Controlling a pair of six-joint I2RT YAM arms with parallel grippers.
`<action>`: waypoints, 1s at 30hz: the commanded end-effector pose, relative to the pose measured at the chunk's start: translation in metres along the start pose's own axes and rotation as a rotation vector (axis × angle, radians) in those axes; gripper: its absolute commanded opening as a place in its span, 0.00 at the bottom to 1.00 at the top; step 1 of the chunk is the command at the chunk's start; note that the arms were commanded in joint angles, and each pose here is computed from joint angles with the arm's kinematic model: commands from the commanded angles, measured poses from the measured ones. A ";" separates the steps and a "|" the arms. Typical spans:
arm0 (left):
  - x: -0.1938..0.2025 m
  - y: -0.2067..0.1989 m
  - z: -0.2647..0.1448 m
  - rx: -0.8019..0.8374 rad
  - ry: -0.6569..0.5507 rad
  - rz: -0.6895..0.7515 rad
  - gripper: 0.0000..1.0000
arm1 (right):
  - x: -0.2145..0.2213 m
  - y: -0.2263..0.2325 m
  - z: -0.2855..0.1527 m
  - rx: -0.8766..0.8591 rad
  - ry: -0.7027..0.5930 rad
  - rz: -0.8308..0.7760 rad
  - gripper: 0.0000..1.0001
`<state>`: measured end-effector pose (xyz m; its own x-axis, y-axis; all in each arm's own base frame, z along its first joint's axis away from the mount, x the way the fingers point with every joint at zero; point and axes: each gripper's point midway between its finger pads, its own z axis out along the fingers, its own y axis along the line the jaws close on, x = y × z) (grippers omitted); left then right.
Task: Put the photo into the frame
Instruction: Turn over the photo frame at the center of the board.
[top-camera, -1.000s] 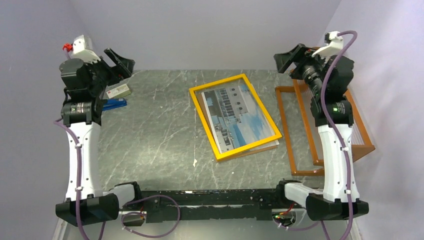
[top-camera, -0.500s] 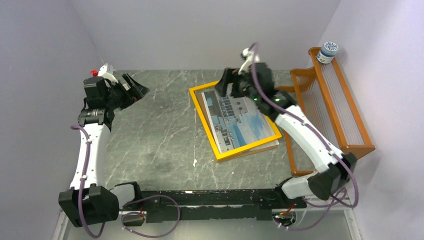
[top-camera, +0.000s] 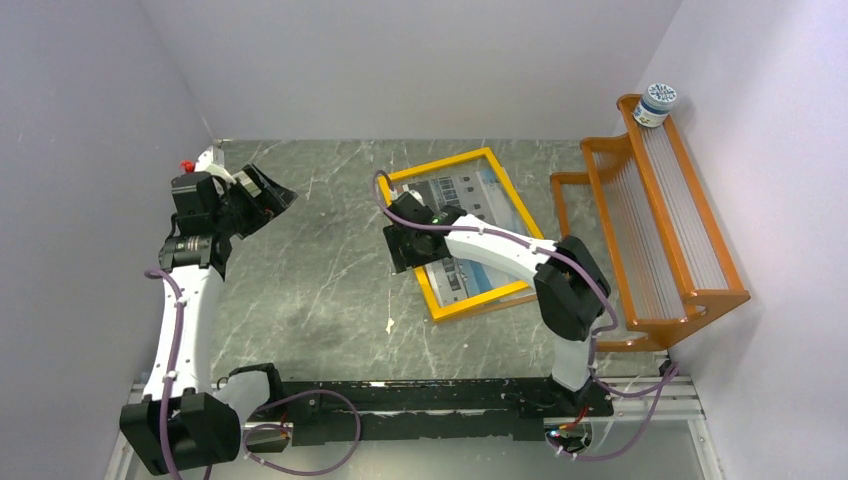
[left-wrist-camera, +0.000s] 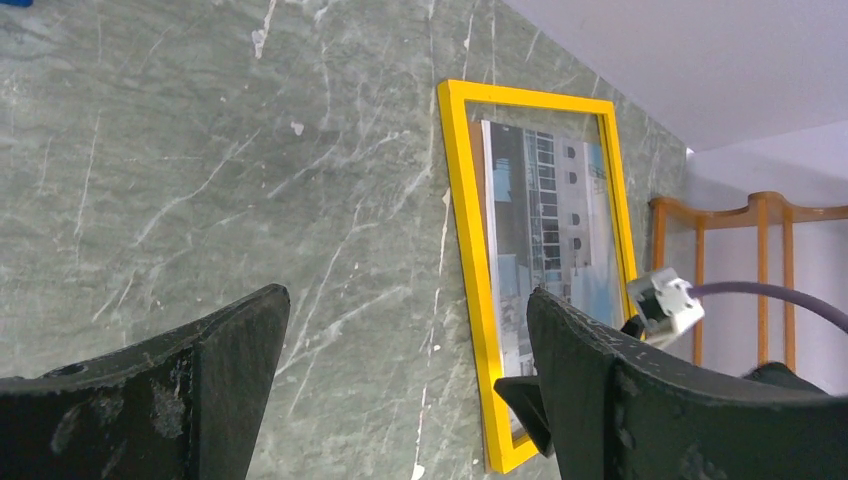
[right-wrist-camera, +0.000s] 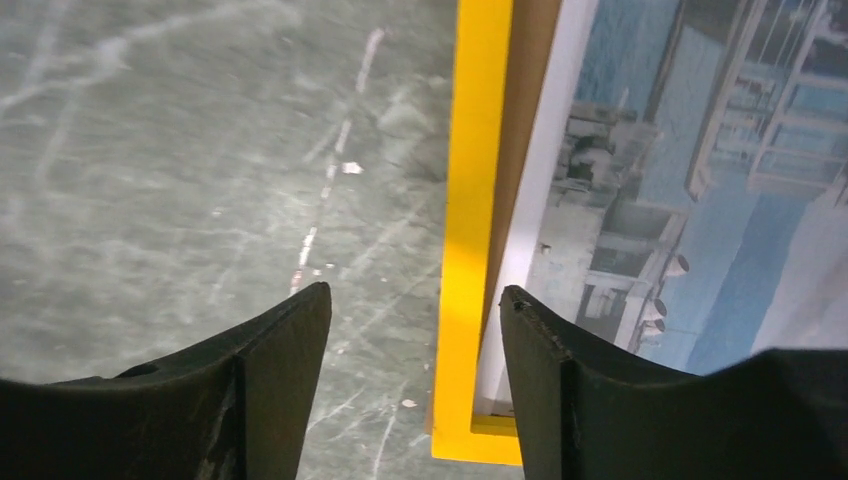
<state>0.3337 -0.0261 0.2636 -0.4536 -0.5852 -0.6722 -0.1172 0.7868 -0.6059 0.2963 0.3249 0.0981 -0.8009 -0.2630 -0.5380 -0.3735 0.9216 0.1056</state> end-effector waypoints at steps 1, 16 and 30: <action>-0.001 0.002 -0.004 -0.003 -0.030 0.003 0.94 | -0.008 -0.013 0.002 0.096 0.012 0.006 0.63; 0.018 0.025 0.002 -0.076 0.011 -0.026 0.94 | 0.041 -0.014 0.048 0.111 0.186 0.005 0.50; 0.076 -0.027 0.028 0.317 0.344 -0.040 0.94 | 0.025 -0.019 0.038 0.127 0.114 0.004 0.25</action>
<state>0.3262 -0.0458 0.1948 -0.6177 -0.5902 -0.5196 -0.1525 0.7381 -0.6572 0.2895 0.3074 0.0240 -0.8811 -0.3159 -0.3520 -0.3275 0.9445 -0.0279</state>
